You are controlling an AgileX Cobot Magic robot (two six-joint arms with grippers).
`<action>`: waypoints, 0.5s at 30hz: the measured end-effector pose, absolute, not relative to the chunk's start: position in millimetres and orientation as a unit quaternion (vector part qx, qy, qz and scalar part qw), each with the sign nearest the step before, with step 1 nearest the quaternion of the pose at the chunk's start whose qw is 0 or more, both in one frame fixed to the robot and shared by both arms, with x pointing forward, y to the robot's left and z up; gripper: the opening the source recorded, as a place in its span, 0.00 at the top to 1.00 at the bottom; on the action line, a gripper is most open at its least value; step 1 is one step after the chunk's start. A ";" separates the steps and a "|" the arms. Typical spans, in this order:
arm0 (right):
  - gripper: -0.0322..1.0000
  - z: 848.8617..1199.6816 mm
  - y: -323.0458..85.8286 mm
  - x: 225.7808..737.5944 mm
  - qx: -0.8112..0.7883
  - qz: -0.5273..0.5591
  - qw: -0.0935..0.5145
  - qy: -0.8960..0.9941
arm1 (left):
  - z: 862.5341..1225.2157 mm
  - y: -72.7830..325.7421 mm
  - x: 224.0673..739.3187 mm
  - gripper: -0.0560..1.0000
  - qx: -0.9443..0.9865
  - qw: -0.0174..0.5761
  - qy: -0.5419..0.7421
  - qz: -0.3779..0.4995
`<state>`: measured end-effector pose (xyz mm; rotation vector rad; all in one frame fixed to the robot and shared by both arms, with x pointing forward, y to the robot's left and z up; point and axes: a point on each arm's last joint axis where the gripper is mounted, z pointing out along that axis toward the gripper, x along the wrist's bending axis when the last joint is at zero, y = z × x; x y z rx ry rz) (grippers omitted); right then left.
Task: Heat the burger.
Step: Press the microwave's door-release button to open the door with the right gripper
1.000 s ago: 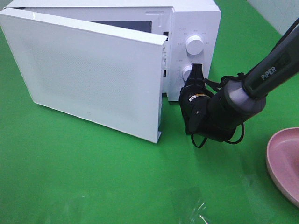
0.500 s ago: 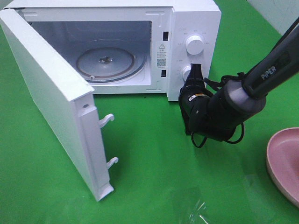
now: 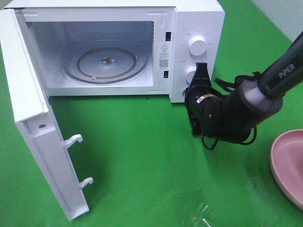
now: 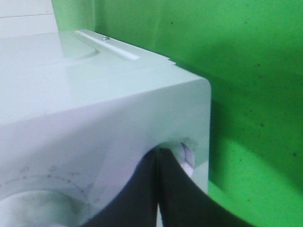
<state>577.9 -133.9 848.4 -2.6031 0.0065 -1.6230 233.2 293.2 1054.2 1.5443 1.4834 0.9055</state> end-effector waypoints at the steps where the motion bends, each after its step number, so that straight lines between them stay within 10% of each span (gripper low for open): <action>1: 0.96 848.4 -133.9 577.9 -0.848 -0.529 0.037 0.002 | 1054.2 293.2 233.2 0.03 0.610 0.397 0.586 0.357; 15: 0.96 868.9 -144.7 558.3 -0.855 -0.514 0.059 -0.040 | 1054.2 293.2 233.2 0.03 0.610 0.397 0.586 0.357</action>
